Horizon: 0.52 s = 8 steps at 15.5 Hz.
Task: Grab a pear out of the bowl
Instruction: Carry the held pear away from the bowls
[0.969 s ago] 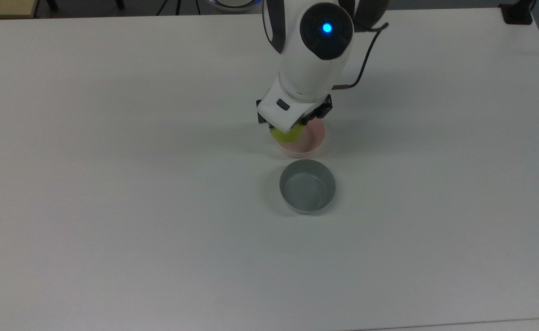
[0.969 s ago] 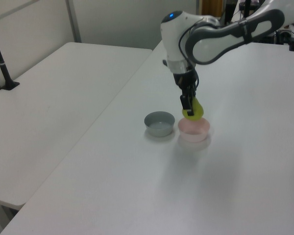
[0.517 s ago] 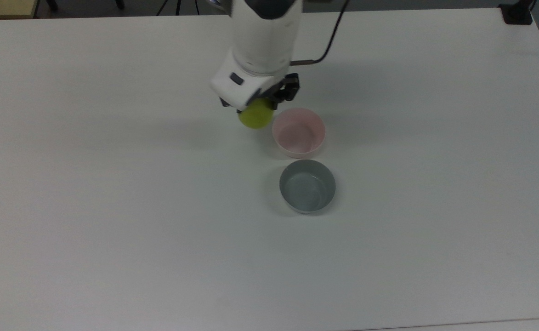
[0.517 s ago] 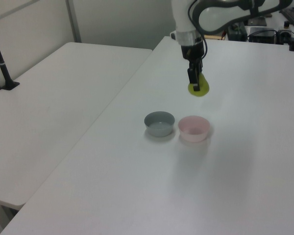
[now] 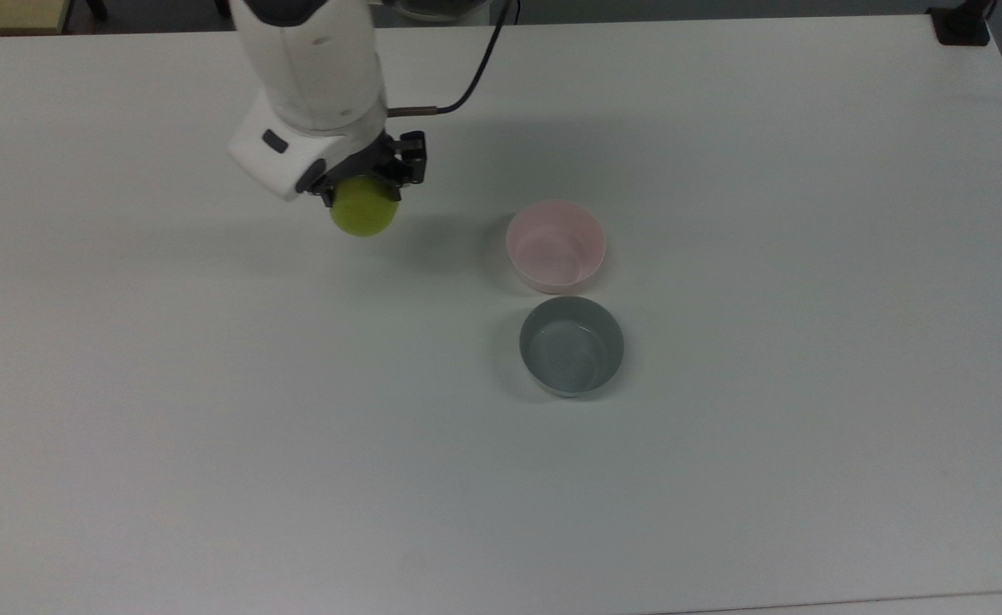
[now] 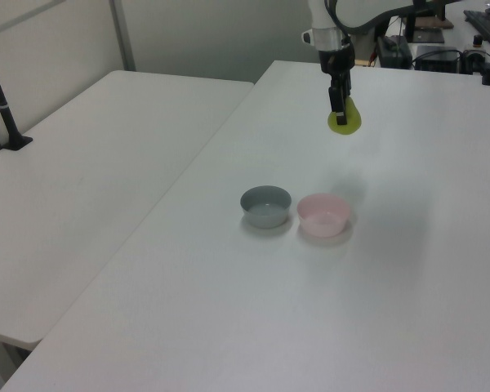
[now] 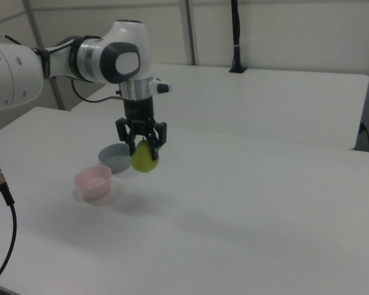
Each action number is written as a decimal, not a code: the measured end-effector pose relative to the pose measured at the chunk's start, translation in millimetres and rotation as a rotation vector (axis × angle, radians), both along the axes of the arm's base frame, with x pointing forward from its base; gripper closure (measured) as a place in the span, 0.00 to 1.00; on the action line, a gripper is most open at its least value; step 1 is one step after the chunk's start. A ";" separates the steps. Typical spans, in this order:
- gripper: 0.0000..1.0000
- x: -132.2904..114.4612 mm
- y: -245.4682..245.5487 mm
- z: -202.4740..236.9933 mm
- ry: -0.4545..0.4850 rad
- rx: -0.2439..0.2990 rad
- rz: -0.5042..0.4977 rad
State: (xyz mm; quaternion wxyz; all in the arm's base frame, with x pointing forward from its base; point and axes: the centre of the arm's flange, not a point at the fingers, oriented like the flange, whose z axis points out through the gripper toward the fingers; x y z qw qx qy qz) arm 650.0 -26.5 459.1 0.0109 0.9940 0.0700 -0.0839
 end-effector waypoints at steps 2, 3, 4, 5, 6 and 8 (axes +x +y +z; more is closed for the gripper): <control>0.30 0.1 -16.1 -9.4 0.017 0.001 0.001; 0.30 0.8 -17.6 -16.4 0.029 -0.005 0.004; 0.30 2.1 -17.2 -25.5 0.043 -0.015 0.009; 0.30 3.9 -15.7 -36.3 0.057 -0.020 0.014; 0.30 6.4 -14.0 -48.0 0.067 -0.022 0.018; 0.30 11.2 -12.3 -70.9 0.081 -0.031 0.026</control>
